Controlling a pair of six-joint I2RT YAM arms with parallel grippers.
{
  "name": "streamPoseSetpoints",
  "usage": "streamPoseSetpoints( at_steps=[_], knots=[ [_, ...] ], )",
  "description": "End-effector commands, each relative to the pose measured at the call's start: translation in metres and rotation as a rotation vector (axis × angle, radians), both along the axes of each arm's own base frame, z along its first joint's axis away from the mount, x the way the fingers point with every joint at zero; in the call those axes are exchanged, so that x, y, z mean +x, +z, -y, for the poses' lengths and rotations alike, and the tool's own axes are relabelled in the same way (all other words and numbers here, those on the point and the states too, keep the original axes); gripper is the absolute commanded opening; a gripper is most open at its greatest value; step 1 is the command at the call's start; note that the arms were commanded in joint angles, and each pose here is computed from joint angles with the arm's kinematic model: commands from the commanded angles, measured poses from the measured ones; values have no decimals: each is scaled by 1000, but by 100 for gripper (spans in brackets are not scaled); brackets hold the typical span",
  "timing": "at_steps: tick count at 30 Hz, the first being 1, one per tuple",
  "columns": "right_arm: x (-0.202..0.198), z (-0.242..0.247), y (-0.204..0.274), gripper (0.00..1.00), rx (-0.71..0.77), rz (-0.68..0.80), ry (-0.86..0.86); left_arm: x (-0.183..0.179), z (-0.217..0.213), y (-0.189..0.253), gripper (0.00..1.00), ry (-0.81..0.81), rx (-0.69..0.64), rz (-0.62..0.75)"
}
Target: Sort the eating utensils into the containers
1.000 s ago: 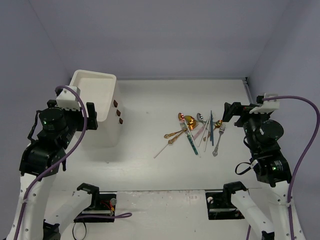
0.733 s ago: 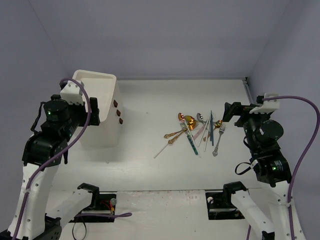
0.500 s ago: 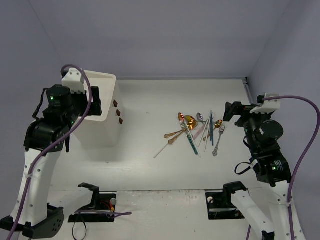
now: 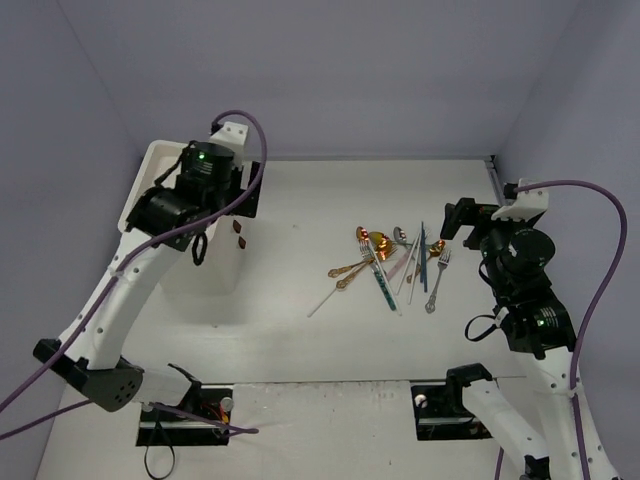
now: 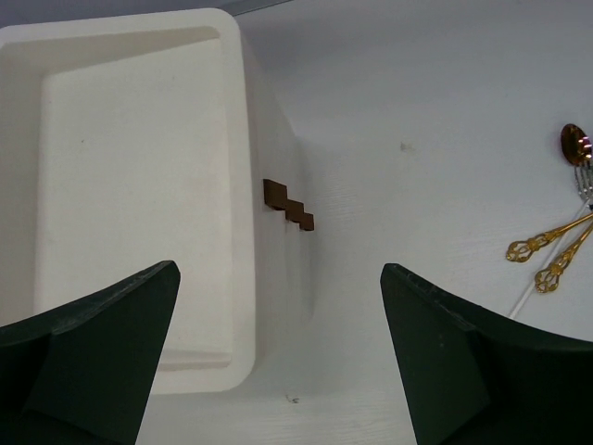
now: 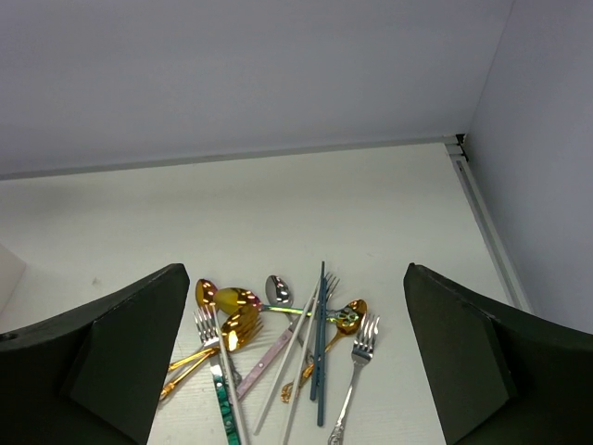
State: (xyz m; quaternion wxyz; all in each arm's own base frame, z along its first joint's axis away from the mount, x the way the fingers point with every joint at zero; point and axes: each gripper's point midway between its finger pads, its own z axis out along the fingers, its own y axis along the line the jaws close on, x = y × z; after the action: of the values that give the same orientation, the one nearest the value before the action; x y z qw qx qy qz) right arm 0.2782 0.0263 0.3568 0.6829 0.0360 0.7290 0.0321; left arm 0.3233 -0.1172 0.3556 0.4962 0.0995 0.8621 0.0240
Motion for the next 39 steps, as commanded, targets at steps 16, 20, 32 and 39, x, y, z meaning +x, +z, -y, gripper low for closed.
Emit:
streamPoseSetpoints(
  at_steps=[16, 20, 32, 39],
  knots=[
    [7, -13, -11, 100, 90, -14, 36, 43, 51, -57, 89, 125, 598, 2],
    [6, -15, -16, 100, 101, -25, 40, 53, 43, -71, 88, 164, 787, -19],
    [2, -17, -31, 100, 113, -54, 53, 76, 8, -80, 78, 274, 1086, -90],
    [-2, -15, -37, 100, 117, -57, 44, 81, -10, -89, 72, 303, 1147, -139]
  ],
)
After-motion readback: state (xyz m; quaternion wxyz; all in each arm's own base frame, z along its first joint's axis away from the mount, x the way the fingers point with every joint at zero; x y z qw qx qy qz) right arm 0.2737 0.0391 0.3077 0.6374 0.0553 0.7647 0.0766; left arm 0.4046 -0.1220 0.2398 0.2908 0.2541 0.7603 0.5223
